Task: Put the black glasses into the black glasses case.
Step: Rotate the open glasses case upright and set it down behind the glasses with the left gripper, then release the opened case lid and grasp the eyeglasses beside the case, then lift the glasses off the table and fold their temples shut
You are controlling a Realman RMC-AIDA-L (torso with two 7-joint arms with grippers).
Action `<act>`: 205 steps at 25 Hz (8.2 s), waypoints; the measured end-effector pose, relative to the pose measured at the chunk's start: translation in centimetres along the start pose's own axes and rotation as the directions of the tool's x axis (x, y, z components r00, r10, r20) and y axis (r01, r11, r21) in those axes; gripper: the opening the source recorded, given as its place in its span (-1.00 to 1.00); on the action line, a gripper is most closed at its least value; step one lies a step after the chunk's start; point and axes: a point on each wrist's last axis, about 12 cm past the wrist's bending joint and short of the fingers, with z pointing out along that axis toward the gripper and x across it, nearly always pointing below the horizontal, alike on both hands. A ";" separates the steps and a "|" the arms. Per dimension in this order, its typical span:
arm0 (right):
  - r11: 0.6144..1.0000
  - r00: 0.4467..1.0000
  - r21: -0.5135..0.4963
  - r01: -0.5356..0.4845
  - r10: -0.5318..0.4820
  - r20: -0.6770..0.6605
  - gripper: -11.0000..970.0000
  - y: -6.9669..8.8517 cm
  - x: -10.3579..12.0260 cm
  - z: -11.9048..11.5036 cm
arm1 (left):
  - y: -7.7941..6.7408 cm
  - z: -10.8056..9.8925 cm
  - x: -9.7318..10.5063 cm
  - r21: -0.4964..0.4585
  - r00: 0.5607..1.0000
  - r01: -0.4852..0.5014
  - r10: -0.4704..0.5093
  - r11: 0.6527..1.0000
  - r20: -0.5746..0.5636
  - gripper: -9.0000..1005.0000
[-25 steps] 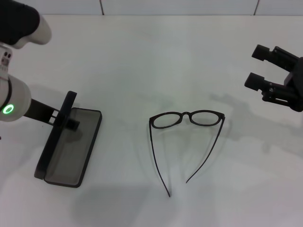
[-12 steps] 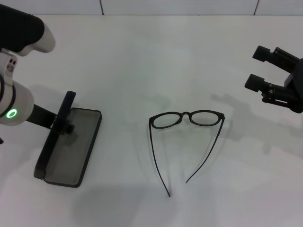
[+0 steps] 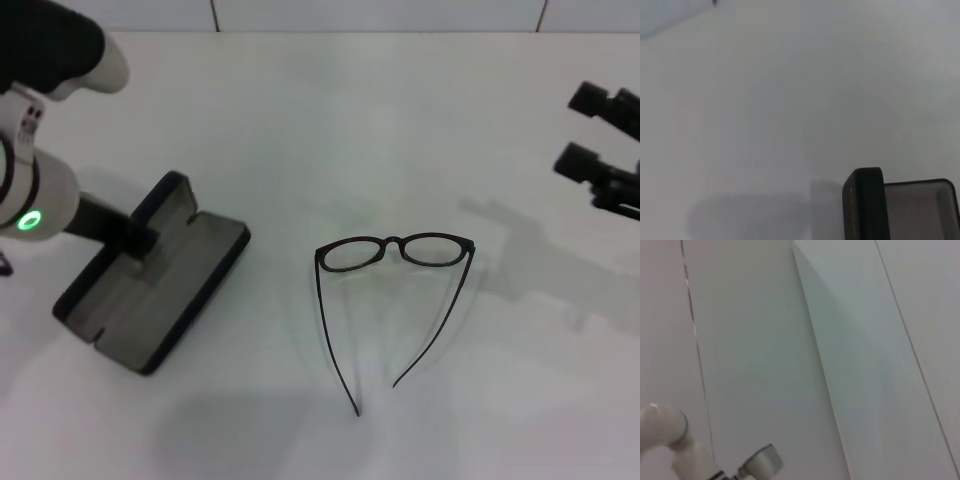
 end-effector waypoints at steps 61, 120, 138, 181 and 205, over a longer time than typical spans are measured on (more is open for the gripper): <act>0.910 0.976 -0.352 -0.217 0.200 -0.084 0.78 3.9 -0.8 -1.6 | -8.8 7.9 -9.6 -0.211 0.496 -0.789 0.801 0.577 0.336 -0.57; 0.941 0.970 -0.245 -0.233 0.209 -0.120 0.75 4.0 0.9 -2.0 | -10.0 5.1 -7.7 -0.021 0.580 -0.771 0.716 0.636 0.390 -0.92; 0.975 0.731 -0.173 -0.142 -0.015 -0.683 0.68 -4.8 -3.9 9.0 | -0.8 -6.4 -4.0 0.260 0.527 -0.504 0.055 0.824 0.848 -0.72; 0.947 0.178 -0.319 0.043 -0.322 -0.930 0.05 -2.5 0.4 23.9 | 2.3 4.5 9.9 0.543 0.514 -0.412 -0.305 0.732 0.802 -0.59; 0.931 0.162 -0.363 0.045 -0.365 -0.917 -0.77 -2.0 1.1 23.4 | 2.1 4.9 10.3 0.564 0.515 -0.386 -0.337 0.730 0.788 -0.60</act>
